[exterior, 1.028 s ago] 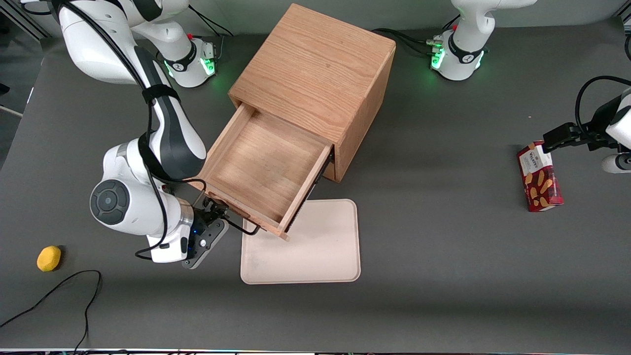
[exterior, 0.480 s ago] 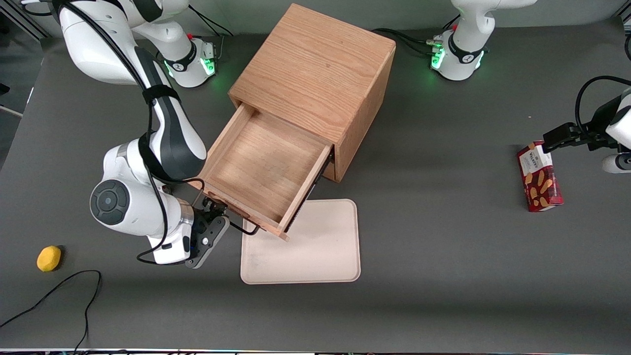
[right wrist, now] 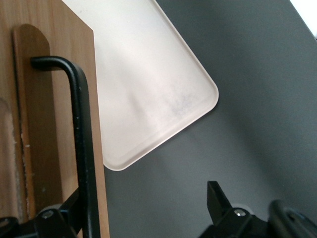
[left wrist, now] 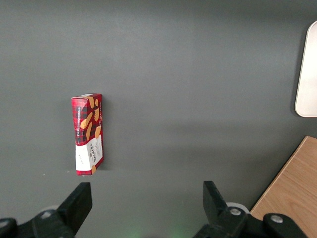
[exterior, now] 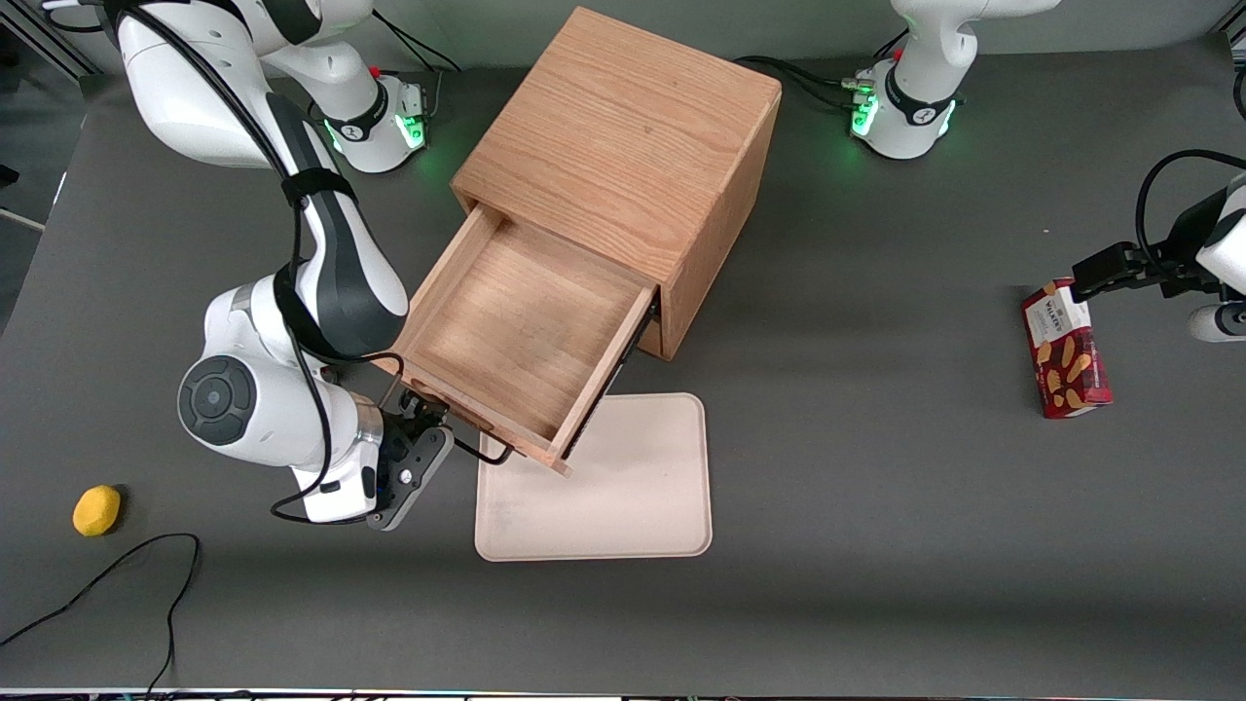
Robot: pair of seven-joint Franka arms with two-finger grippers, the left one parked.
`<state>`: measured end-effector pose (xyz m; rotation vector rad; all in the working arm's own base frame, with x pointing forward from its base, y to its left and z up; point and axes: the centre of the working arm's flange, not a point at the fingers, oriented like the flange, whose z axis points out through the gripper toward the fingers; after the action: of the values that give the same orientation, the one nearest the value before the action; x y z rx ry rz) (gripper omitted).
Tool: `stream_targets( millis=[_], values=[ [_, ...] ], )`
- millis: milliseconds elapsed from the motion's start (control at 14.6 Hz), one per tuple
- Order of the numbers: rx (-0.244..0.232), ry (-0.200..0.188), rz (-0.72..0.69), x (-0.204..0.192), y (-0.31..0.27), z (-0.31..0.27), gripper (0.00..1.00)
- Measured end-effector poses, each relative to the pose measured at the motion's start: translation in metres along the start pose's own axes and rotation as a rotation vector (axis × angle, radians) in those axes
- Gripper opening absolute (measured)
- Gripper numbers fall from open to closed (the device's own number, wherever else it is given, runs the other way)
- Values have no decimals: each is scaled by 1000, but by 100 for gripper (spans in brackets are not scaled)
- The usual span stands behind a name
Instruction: Open upper drawer
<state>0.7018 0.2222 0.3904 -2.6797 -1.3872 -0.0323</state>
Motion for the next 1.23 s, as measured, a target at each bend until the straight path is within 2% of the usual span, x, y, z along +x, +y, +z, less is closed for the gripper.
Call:
stream_targets(
  millis=[685,1097,1234],
  values=[
    [6,-7,0,0,1,-8,100],
    [-2,4,12,-11,5,-49,100],
    [7,-6,11,-13,2,-55,100]
  ],
)
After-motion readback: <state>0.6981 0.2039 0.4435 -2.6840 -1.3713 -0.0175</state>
